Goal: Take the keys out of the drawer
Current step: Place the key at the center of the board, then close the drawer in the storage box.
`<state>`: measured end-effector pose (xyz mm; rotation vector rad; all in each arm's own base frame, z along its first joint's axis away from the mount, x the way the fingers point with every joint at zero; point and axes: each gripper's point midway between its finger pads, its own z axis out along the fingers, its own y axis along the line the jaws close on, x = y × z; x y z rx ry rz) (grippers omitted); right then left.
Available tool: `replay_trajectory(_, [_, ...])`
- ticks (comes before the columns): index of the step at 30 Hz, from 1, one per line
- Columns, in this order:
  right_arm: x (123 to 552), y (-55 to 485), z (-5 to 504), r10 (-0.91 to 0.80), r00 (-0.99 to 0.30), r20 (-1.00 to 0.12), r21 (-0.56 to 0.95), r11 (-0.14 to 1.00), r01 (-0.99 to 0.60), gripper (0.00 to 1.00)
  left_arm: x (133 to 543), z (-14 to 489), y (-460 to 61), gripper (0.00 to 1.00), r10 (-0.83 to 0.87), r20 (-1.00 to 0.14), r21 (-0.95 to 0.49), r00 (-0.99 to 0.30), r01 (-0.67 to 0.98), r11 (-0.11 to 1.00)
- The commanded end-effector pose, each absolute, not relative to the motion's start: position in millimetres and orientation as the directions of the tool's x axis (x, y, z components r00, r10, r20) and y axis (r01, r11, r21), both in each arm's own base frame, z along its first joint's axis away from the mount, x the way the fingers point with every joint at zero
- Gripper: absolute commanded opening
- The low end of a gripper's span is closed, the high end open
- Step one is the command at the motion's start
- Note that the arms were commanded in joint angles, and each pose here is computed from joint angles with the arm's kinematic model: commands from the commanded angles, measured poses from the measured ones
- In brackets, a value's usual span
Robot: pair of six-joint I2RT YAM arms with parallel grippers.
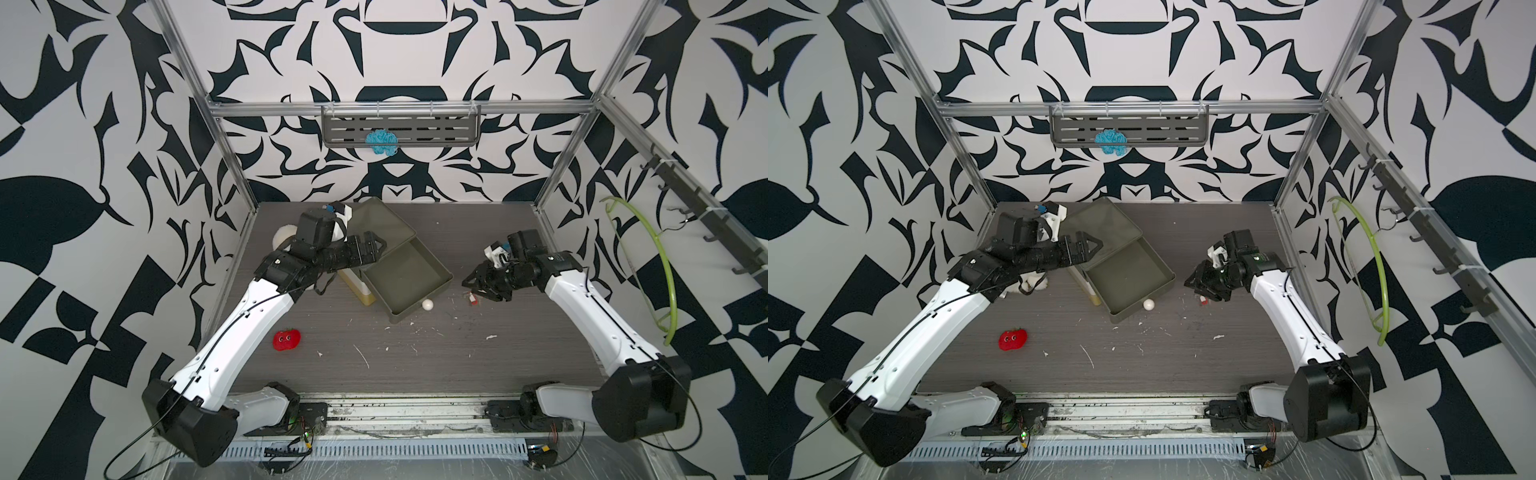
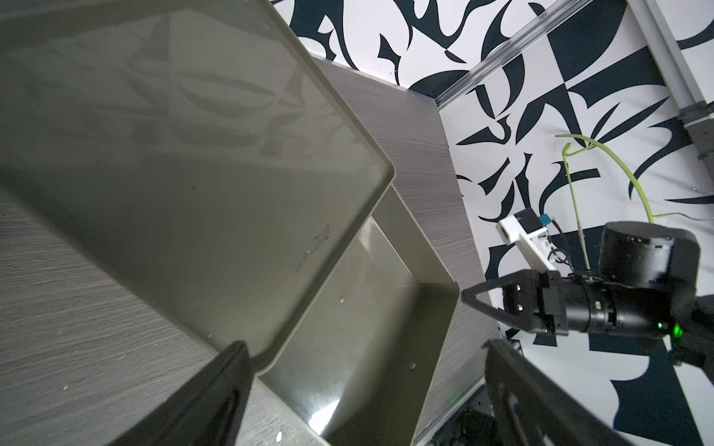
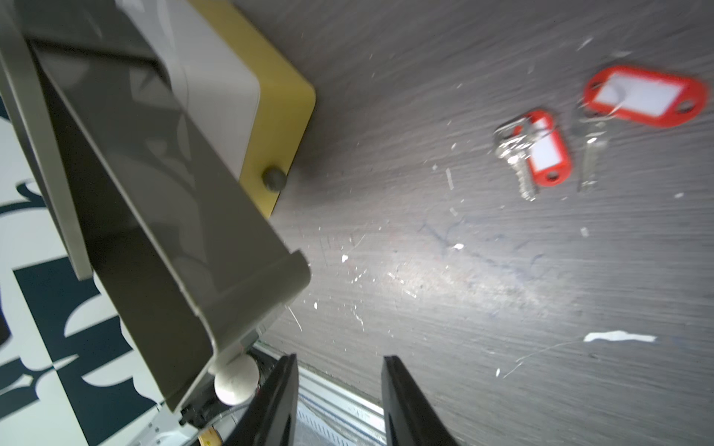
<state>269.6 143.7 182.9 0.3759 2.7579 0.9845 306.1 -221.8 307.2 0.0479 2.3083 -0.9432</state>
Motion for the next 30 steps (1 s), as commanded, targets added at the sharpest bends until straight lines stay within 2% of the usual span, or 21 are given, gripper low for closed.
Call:
replay_trajectory(1, [255.7, 147.0, 182.0, 0.294, -0.953, -0.079, 0.614, 0.767, 0.185, 0.41, 304.0, 299.2, -227.0, 0.99, -0.183, -0.454, -0.685, -0.872, 0.210, 0.697])
replay_trajectory(4, [251.0, 158.0, 180.9, 0.275, -0.958, -0.080, 0.608, 0.775, 0.172, 0.41, 313.3, 294.8, -229.0, 0.99, -0.187, -0.403, -0.713, -0.896, 0.179, 0.678])
replay_trajectory(15, [257.1, 181.6, 172.1, 0.283, -0.956, -0.076, 0.610, 0.771, 0.180, 0.40, 341.8, 283.3, -243.5, 0.99, -0.171, -0.344, -0.735, -0.923, 0.152, 0.661])
replay_trajectory(30, [281.0, 201.8, 174.6, 0.335, -0.938, -0.090, 0.644, 0.738, 0.202, 0.39, 340.6, 256.4, -247.8, 0.99, -0.142, -0.287, -0.738, -0.947, 0.124, 0.663])
